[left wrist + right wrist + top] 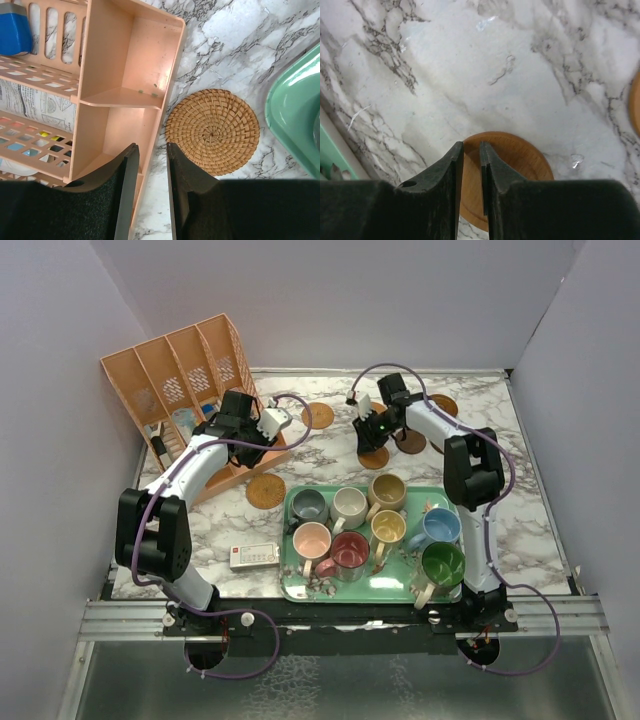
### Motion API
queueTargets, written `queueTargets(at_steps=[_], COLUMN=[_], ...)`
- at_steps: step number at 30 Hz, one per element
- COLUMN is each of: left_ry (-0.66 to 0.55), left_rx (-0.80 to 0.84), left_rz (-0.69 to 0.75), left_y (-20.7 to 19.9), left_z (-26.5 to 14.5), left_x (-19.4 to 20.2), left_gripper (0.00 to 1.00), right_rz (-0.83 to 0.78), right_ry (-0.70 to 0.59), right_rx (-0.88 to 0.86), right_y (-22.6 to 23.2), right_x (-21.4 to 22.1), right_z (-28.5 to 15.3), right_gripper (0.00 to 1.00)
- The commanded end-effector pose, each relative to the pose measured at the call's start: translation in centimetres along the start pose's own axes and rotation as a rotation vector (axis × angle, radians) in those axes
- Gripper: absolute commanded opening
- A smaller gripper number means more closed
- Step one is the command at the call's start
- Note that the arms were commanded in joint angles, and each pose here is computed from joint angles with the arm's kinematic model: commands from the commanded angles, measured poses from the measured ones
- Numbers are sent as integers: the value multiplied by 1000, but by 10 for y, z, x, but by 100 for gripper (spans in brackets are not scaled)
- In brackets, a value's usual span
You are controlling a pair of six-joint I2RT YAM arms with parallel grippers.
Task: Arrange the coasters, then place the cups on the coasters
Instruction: Move the coaster to the center of the board.
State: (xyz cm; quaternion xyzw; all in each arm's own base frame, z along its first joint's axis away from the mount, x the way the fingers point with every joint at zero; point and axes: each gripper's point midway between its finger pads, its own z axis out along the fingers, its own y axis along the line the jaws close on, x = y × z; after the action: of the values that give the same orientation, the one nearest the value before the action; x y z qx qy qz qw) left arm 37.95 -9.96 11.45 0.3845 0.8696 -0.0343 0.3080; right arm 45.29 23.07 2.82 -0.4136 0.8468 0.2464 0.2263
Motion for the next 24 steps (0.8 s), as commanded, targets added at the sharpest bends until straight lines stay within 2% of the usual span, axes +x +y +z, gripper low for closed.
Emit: queueTargets(at_steps=[1, 24], left_ry=[-35, -35], left_rx=[-37, -25], left_rz=[-1, -3], left_y=[8, 6], left_z=[-10, -7], left_x=[-9, -8], left_gripper=[33, 33], right_rz=[12, -1], right_ry=[119, 158], right_rx=[144, 385], right_y=[-41, -83], right_x=[41, 34], right_z=[32, 10], right_gripper=[21, 20])
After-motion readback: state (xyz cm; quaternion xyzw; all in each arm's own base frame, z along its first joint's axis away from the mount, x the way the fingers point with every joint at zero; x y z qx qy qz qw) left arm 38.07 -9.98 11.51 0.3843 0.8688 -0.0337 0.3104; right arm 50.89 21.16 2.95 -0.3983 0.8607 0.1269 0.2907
